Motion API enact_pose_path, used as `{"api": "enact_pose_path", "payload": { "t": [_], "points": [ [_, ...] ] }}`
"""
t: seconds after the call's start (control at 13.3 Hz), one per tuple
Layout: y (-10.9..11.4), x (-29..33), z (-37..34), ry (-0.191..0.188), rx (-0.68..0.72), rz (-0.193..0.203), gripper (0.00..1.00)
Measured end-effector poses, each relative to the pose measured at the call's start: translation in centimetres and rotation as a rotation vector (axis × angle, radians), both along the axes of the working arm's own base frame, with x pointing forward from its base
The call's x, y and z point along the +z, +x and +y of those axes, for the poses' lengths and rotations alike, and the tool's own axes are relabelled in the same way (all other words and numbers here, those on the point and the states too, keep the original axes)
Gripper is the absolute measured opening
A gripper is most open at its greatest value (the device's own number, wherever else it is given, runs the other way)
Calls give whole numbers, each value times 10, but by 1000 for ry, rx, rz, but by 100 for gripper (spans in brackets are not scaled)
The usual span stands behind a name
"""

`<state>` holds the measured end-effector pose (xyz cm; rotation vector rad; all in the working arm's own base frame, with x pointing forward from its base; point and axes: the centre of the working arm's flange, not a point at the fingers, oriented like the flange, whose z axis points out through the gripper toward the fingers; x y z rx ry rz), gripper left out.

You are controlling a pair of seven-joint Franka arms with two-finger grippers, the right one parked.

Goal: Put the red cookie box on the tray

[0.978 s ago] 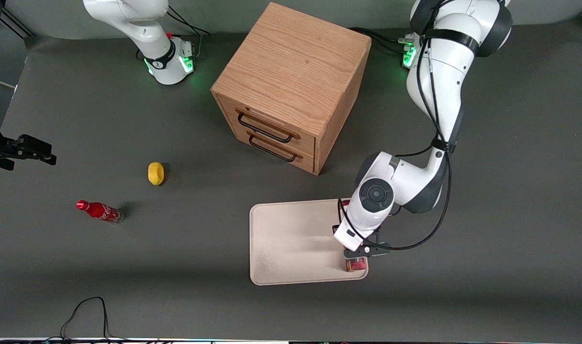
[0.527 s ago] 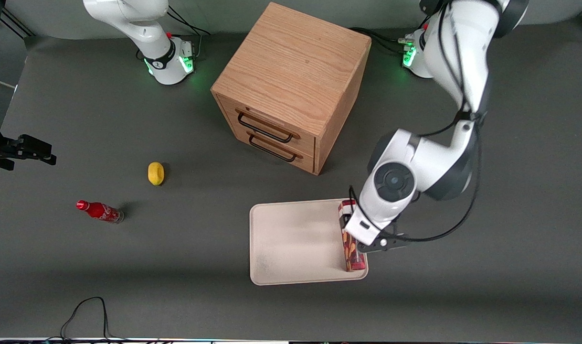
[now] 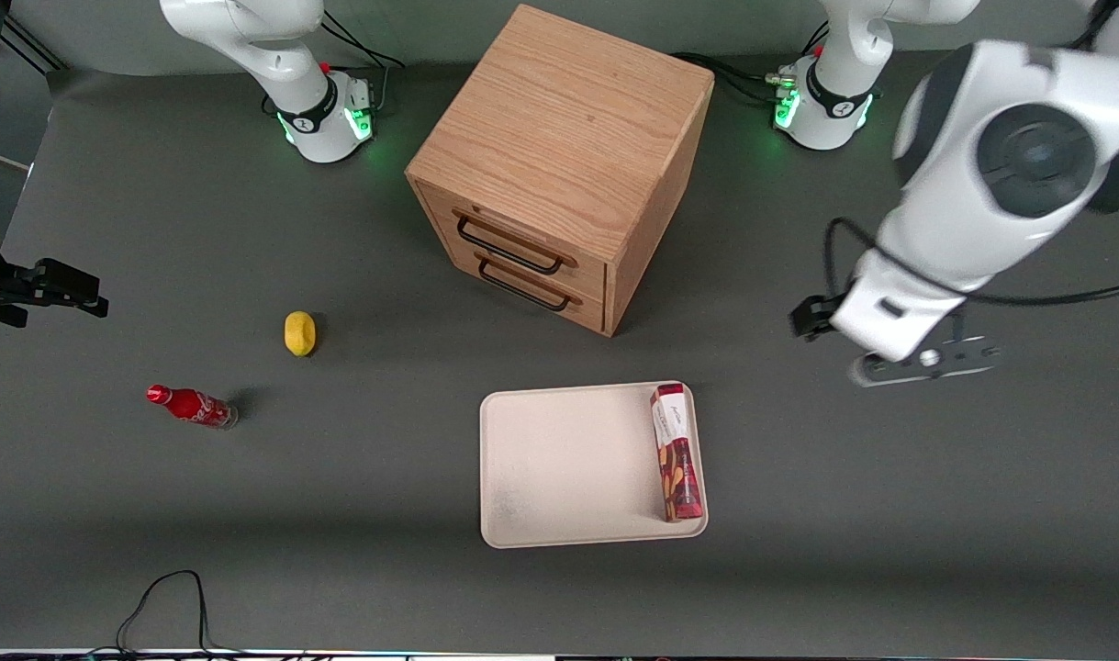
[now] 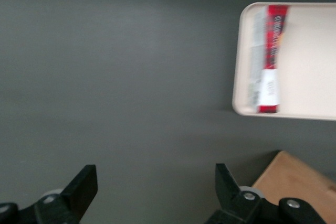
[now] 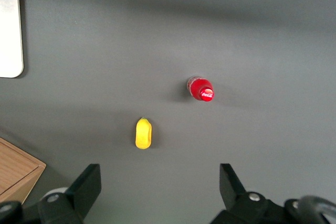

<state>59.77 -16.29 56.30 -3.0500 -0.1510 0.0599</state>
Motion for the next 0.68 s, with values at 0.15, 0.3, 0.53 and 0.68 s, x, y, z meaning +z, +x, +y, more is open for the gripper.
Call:
{"api": "enact_pose_path", "payload": {
  "t": [0.15, 0.3, 0.53, 0.68],
  "points": [
    [-9, 11, 61, -18, -15, 9, 100],
    [-11, 16, 116, -43, -25, 14, 100],
    [-9, 16, 147, -56, -30, 5, 100],
    [-7, 17, 143, -59, -36, -16, 100]
  ]
}}
